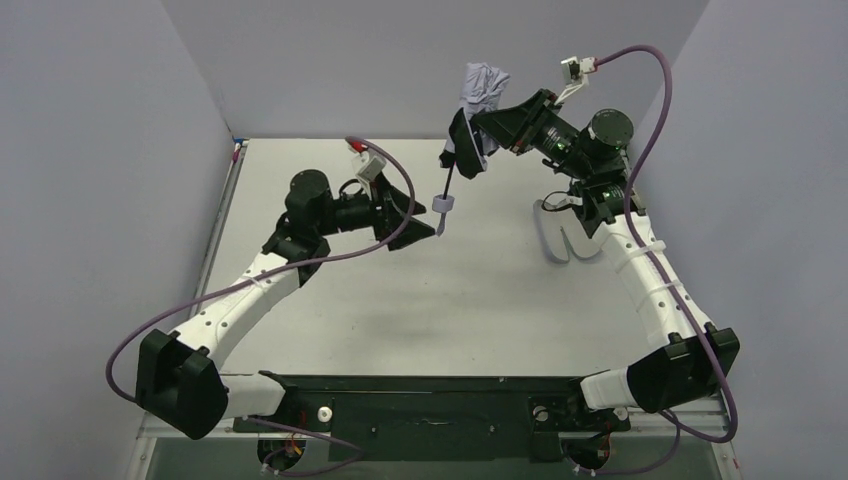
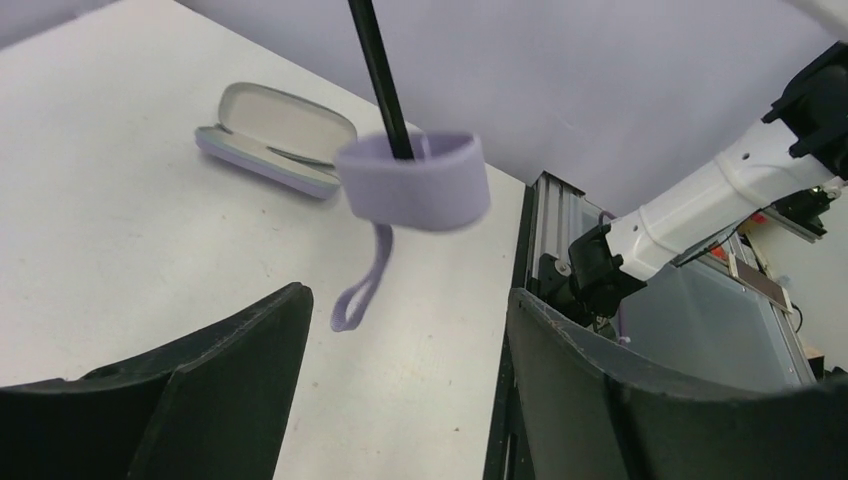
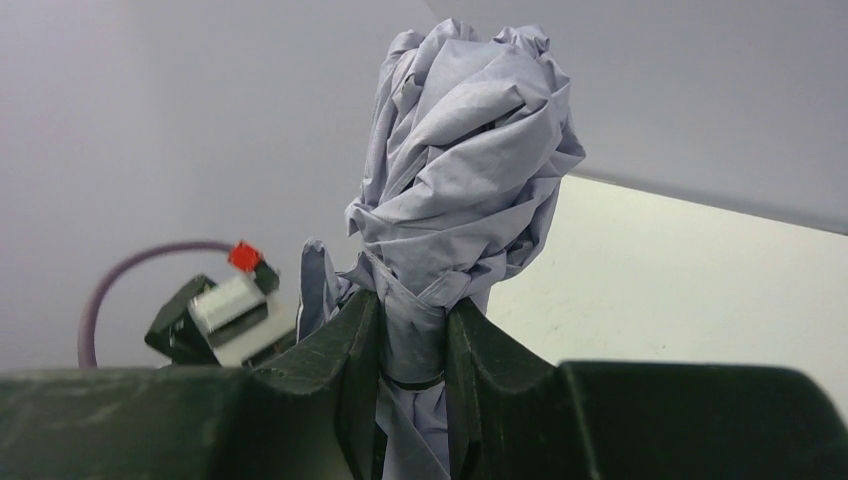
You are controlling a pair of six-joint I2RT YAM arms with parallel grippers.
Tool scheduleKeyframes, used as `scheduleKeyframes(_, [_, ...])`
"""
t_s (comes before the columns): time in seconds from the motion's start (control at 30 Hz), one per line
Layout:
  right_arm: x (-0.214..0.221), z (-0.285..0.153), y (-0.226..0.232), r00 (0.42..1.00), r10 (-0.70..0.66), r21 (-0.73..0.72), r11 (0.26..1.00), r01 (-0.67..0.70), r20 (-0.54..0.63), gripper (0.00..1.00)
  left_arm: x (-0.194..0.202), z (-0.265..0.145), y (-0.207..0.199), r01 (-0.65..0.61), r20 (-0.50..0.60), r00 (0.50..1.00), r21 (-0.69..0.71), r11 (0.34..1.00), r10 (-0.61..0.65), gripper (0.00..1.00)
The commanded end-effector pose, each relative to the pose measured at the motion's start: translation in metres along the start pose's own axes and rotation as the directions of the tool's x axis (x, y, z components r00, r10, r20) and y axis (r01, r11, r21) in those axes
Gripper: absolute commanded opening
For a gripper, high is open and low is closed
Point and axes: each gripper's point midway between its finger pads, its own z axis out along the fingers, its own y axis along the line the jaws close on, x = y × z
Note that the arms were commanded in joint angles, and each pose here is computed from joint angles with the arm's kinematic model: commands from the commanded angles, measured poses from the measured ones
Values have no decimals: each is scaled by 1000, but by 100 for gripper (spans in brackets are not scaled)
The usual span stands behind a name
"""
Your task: Open the umbrella
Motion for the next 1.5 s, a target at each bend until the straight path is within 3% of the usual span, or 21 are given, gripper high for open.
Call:
scheduleKeyframes(0.0, [-12, -15, 56, 988, -140, -199, 969, 149, 57, 0, -61, -22, -25, -100, 84, 992, 84, 991, 93, 71])
scheduleKeyframes(0.17, [2, -17, 70, 988, -155, -268, 951, 156, 28, 0, -73, -20, -32, -94, 60, 995, 177, 980, 85, 77])
scheduleKeyframes(0.4, [1, -15, 89, 984, -172, -322, 930, 174, 35, 0, -82, -2, -41, 37, 63, 996, 291, 956, -58, 77])
scheduleKeyframes(0.57, [-5, -13, 103, 983, -180, -338, 923, 185, 47, 0, -86, 7, -47, 87, 69, 991, 331, 940, -116, 66])
scheduleKeyframes(1.03, [-41, -5, 126, 970, -210, -350, 906, 239, 121, 0, -42, 10, -53, 181, -35, 983, 363, 914, -181, 45])
scheduleKeyframes(1.47, [-81, -2, 126, 938, -264, -294, 899, 324, 225, 0, 8, 4, -44, 172, -123, 983, 314, 934, -140, 43])
